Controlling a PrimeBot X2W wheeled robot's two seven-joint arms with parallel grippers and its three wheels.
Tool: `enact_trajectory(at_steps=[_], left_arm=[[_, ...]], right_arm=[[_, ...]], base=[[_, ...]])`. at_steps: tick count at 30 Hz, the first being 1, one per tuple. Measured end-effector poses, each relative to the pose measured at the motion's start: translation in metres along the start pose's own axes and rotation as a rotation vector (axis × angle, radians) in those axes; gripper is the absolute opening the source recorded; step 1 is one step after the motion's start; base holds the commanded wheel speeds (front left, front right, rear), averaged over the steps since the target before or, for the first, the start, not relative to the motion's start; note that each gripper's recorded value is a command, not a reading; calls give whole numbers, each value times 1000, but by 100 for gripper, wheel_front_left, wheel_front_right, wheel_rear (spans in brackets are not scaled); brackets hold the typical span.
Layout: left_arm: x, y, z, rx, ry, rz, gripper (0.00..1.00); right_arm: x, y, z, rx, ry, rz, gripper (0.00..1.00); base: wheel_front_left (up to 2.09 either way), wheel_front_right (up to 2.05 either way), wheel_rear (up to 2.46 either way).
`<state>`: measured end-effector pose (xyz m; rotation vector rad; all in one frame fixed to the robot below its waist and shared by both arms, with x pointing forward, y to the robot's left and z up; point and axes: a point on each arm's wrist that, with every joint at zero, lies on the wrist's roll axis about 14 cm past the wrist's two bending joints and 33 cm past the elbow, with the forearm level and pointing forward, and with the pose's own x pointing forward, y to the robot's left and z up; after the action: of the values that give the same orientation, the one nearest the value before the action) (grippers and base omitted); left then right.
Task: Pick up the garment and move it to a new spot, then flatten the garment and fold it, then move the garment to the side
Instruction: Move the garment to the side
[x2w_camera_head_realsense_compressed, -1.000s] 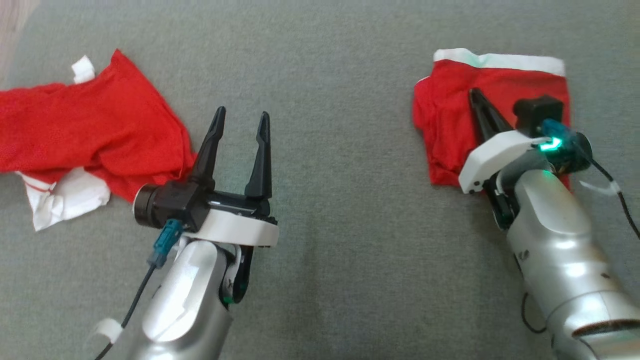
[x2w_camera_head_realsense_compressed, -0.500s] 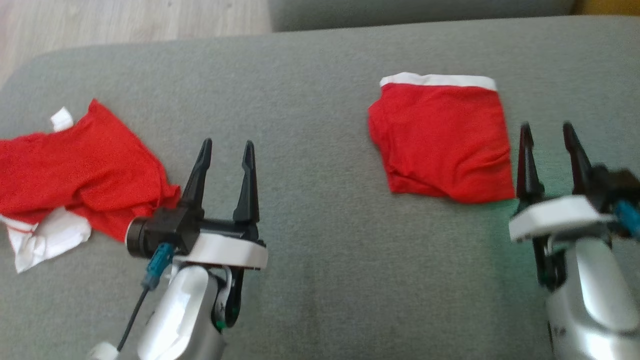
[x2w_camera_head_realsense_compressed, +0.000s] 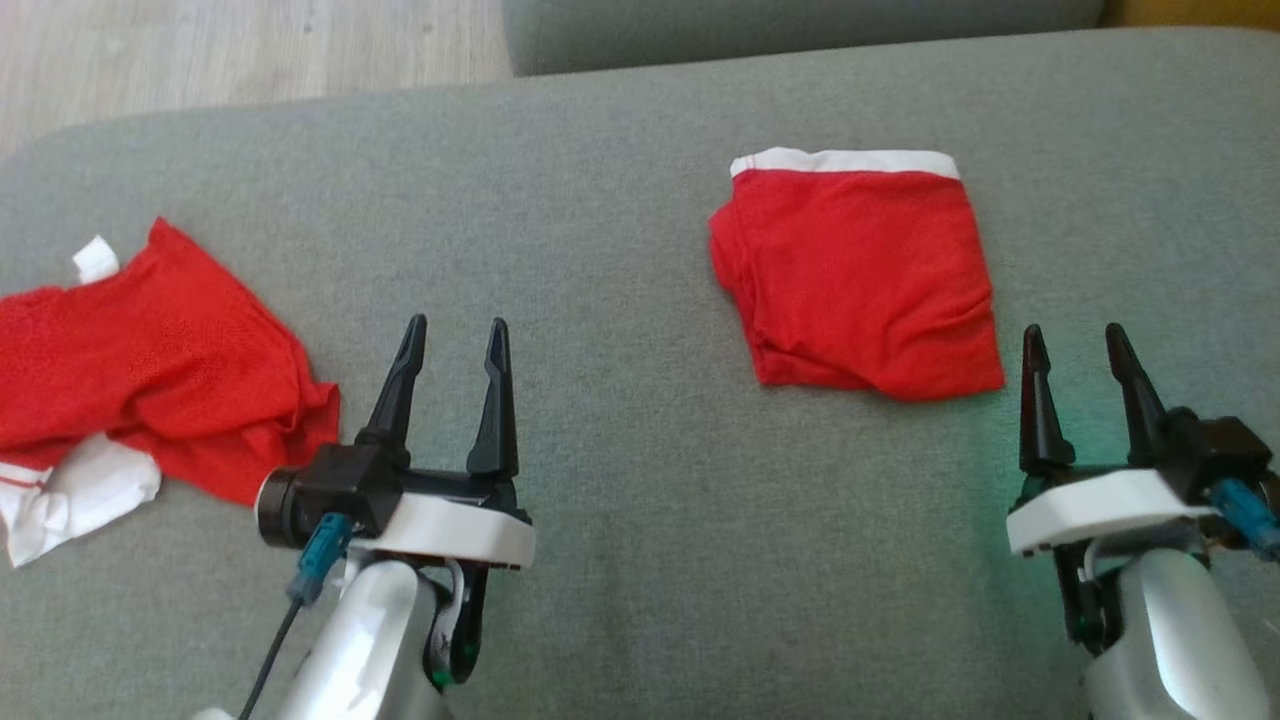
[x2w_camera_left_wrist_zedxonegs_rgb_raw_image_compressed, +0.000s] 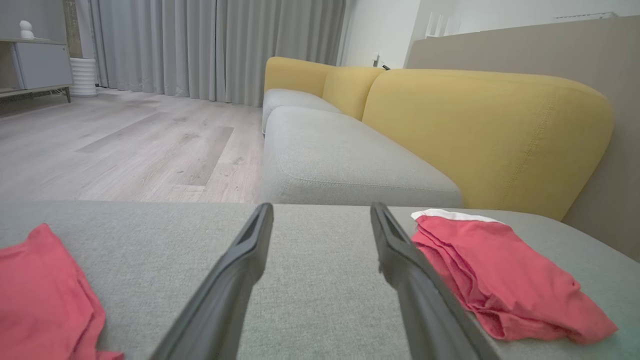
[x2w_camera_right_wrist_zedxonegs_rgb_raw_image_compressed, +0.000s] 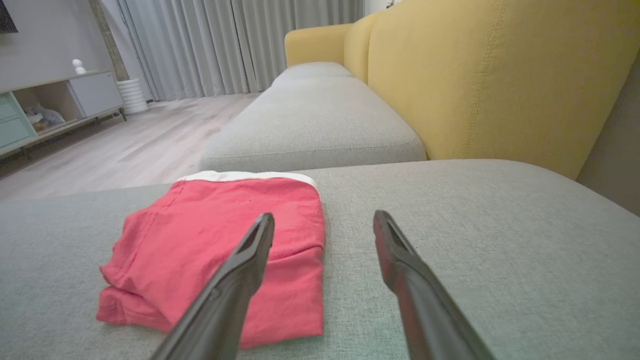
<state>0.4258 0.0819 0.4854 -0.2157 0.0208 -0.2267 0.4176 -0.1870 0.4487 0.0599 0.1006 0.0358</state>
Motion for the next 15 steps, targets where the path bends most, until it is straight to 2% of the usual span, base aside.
enact_trajectory(at_steps=[9,15], left_arm=[[10,14,-13,-1,31,21,100],[12,27,-21,6,52,50,100]], right_arm=[[53,1,-18,27,118,-9,100],[74,11,-59,88,294,-7,100]], base=[[0,0,0],[0,0,0]])
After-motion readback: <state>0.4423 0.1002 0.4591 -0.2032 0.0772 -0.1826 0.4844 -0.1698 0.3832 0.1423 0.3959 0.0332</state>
